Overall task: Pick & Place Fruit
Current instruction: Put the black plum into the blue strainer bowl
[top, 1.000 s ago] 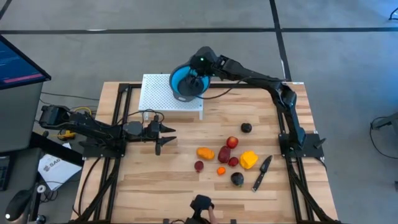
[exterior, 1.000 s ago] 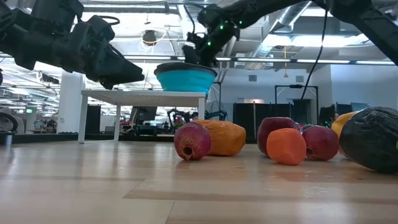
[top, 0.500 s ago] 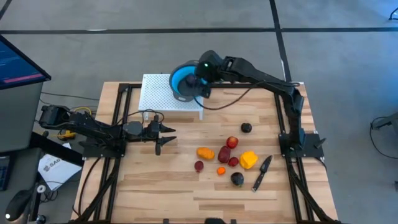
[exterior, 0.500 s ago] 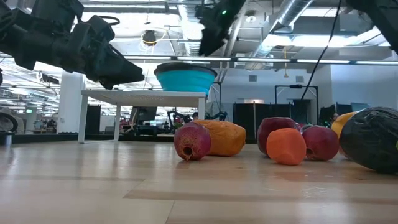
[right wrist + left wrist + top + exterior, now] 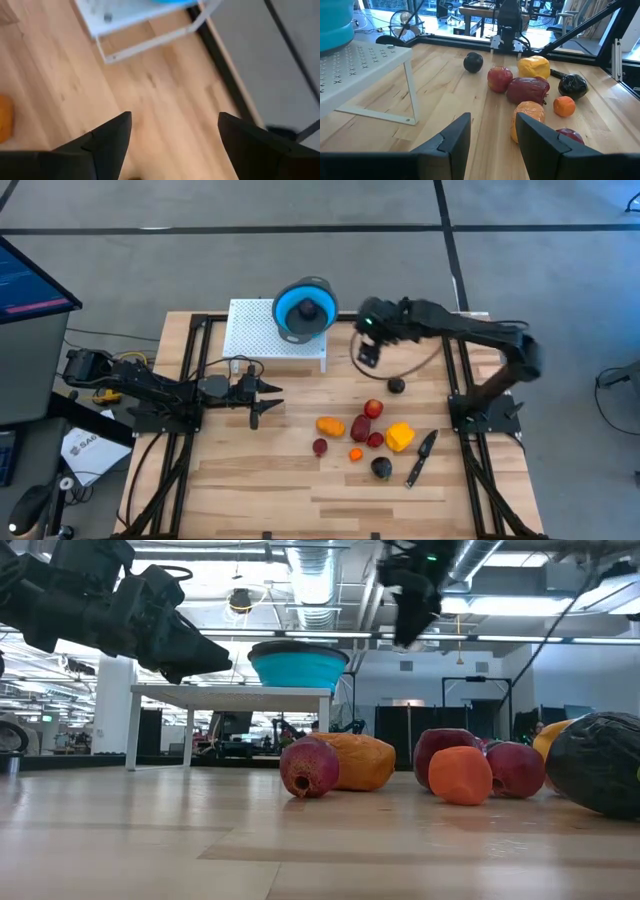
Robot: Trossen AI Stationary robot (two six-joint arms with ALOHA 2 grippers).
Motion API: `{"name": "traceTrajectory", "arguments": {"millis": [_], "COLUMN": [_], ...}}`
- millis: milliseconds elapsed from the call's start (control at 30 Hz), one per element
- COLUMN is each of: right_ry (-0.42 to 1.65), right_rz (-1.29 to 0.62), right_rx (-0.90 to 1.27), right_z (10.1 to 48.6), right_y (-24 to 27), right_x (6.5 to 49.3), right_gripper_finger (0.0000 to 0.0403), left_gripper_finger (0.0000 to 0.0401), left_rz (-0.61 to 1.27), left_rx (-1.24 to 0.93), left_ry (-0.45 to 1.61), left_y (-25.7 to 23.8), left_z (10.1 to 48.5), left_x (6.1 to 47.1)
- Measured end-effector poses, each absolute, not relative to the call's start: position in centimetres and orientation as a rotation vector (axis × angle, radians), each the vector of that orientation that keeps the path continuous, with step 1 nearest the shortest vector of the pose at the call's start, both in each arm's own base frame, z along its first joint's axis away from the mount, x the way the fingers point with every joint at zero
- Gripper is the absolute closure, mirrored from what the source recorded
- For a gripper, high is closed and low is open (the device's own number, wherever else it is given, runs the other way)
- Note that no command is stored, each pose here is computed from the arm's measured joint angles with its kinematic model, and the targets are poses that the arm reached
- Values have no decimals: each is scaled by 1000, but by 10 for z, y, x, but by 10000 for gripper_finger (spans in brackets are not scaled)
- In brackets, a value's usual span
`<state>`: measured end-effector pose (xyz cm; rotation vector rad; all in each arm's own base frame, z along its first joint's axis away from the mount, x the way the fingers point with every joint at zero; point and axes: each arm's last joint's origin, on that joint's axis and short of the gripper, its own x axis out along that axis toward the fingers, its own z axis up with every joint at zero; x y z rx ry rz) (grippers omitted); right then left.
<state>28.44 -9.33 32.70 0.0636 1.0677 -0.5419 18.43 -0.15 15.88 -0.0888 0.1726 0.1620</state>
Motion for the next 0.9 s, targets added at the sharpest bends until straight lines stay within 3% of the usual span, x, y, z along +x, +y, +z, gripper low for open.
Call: {"name": "traceTrajectory", "arguments": {"millis": [367, 733, 900], "right_ry": [1145, 1296, 1414], "right_rz": [-497, -414, -379], "right_rx": [171, 30, -29], "right_z": [246, 193, 170], "right_y": [-30, -30, -40], "right_x": [200, 211, 220], "right_gripper_finger": [112, 111, 87], "left_gripper_finger": [252, 252, 252], "left_rz": [176, 181, 181], "left_rx": [-88, -90, -91], "left_ry": [171, 162, 160], "left_y": [-1, -1, -1], "left_z": [159, 160, 160], "left_x": [184, 184, 184]}}
